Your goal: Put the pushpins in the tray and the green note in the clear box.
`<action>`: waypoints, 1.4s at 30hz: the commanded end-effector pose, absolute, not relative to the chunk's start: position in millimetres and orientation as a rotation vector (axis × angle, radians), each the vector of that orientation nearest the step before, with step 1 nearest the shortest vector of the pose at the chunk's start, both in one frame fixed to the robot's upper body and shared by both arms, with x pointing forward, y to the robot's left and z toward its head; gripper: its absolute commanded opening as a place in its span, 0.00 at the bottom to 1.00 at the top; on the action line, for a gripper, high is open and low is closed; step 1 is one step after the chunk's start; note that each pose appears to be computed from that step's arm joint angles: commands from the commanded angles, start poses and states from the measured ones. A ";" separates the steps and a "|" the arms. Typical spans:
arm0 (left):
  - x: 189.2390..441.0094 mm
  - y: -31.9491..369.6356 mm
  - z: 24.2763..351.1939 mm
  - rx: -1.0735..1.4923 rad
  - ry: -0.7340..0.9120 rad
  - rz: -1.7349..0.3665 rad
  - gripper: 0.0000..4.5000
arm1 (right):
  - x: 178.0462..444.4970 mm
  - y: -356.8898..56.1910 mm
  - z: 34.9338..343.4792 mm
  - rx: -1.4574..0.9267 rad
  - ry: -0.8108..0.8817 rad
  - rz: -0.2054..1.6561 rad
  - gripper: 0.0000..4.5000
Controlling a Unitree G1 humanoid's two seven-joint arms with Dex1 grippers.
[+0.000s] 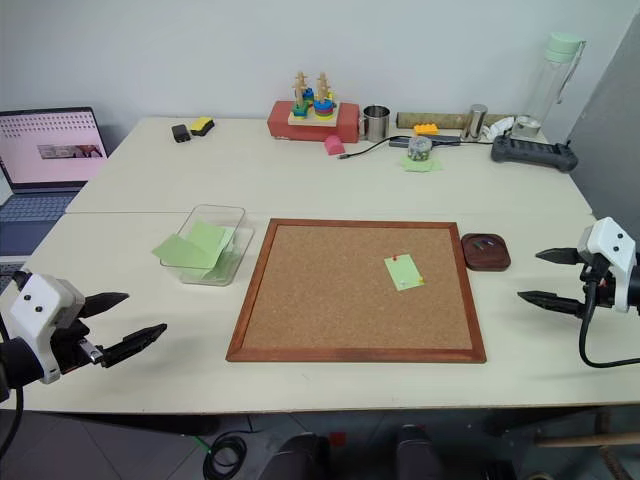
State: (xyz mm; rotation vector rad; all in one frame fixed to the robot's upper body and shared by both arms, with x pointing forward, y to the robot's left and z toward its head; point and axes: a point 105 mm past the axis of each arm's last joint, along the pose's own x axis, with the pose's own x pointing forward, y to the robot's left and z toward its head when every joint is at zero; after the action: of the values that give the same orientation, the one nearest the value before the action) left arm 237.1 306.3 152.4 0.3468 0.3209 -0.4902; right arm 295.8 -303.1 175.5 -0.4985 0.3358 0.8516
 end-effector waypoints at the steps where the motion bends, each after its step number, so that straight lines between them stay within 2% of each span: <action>1: 242.1 293.3 175.4 0.381 0.235 -0.521 0.85 | 296.2 -297.6 198.6 -0.515 0.253 0.855 1.00; 4: 249.9 273.5 182.0 0.419 0.207 -0.580 0.72 | 295.5 -287.5 205.3 -0.516 0.226 0.885 1.00; 8: 263.4 227.6 188.4 0.381 0.134 -0.713 0.54 | 296.2 -268.9 212.6 -0.506 0.184 0.932 1.00; 12: 276.5 185.5 176.3 0.353 0.117 -0.840 0.39 | 298.2 -247.4 216.9 -0.481 0.138 0.982 1.00; 13: 281.5 175.8 172.0 0.343 0.111 -0.863 0.33 | 298.8 -241.4 218.1 -0.471 0.124 0.995 1.00; 16: 292.9 150.8 159.0 0.336 0.100 -0.917 0.24 | 299.0 -225.7 219.5 -0.450 0.097 1.031 1.00; 20: 307.9 116.0 139.2 0.292 0.076 -0.976 0.09 | 300.1 -203.6 218.8 -0.407 0.066 1.071 1.00; 21: 311.6 109.5 135.0 0.282 0.067 -0.983 0.02 | 301.1 -198.7 218.7 -0.389 0.056 1.077 1.00; 27: 330.4 87.5 113.1 0.211 0.041 -0.988 0.00 | 316.6 -173.9 210.4 -0.330 0.023 1.094 1.00; 30: 338.2 84.5 97.8 0.161 0.065 -0.975 0.00 | 333.7 -159.0 195.1 -0.350 0.063 1.081 1.00; 35: 339.5 83.0 77.8 0.173 0.113 -0.987 0.00 | 364.1 -144.1 173.5 -0.426 0.117 1.036 1.00; 42: 341.6 83.1 72.4 0.180 0.124 -0.985 0.00 | 388.1 -122.5 151.1 -0.481 0.135 1.059 1.00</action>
State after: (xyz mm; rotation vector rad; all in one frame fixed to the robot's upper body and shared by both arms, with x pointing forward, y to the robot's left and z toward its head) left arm 341.9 82.8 79.9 0.1650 0.0971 -0.9832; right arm 379.5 -125.1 144.5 -0.4365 0.1785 1.0730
